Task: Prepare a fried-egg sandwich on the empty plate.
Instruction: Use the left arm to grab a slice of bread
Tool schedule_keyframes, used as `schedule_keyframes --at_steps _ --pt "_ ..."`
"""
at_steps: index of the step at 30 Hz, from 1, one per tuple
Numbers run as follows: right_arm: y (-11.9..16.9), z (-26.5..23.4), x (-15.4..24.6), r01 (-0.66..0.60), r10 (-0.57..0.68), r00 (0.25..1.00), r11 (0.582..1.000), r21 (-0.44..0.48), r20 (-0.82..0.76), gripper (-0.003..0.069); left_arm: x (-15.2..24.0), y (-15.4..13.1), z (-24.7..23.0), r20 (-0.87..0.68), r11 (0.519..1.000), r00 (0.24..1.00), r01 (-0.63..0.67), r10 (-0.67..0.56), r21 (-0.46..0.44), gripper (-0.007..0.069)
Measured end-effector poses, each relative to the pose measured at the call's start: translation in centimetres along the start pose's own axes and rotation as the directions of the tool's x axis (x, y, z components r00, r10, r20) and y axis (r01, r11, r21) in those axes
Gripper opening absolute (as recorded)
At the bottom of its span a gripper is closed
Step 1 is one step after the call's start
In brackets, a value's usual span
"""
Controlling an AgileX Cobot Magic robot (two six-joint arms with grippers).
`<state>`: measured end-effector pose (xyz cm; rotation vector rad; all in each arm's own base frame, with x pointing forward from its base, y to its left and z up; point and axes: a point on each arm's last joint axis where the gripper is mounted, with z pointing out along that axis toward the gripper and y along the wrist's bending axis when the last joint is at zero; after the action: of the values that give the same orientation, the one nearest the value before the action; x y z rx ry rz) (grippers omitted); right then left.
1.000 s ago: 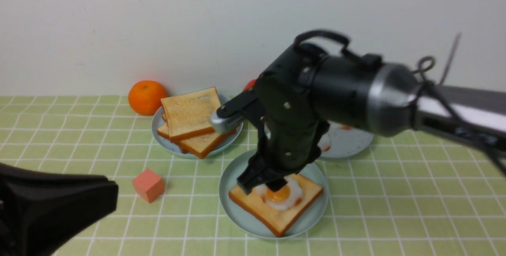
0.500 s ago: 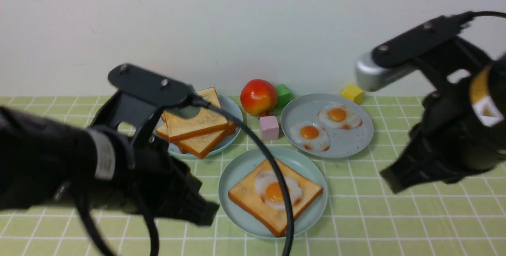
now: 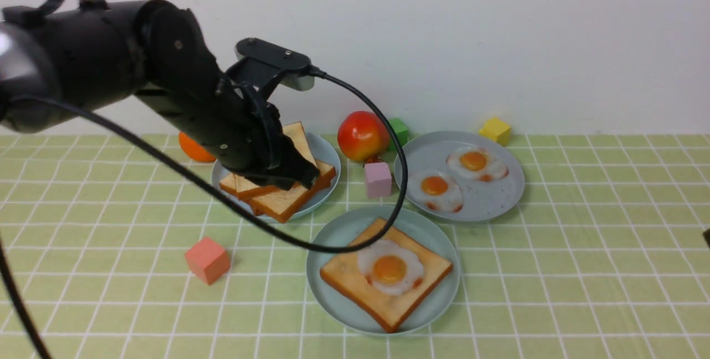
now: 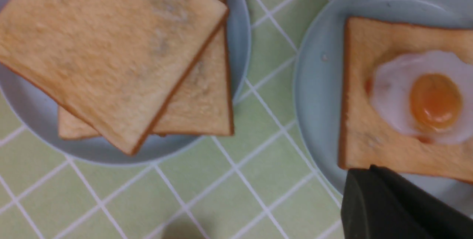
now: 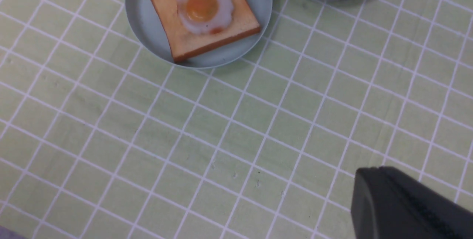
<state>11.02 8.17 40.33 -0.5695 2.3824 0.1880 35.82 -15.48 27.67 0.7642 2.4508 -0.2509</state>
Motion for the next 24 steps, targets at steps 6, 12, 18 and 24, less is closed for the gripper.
schedule_keyframes --at_steps 6,12,18,24 --pt "-0.5 -1.5 0.7 -0.011 0.012 0.999 1.0 -0.011 0.047 -0.0003 -2.0 2.5 3.7 -0.035 0.994 0.997 -0.068 0.065 -0.086 0.0134" --pt "-0.6 -1.6 0.8 -0.014 0.015 0.999 1.0 -0.011 0.048 -0.0001 -2.0 3.9 5.8 -0.085 0.964 0.98 -0.194 0.181 -0.184 0.0347" --pt "-0.6 -1.6 0.8 -0.016 0.017 0.999 1.0 -0.011 0.048 0.0003 -1.7 4.2 6.5 -0.116 0.955 0.972 -0.224 0.204 -0.195 0.0539" --pt "-0.6 -1.6 0.9 -0.016 0.017 0.999 1.0 -0.011 0.045 0.0003 -1.2 4.6 8.3 -0.141 0.939 0.957 -0.279 0.254 -0.199 0.0568"
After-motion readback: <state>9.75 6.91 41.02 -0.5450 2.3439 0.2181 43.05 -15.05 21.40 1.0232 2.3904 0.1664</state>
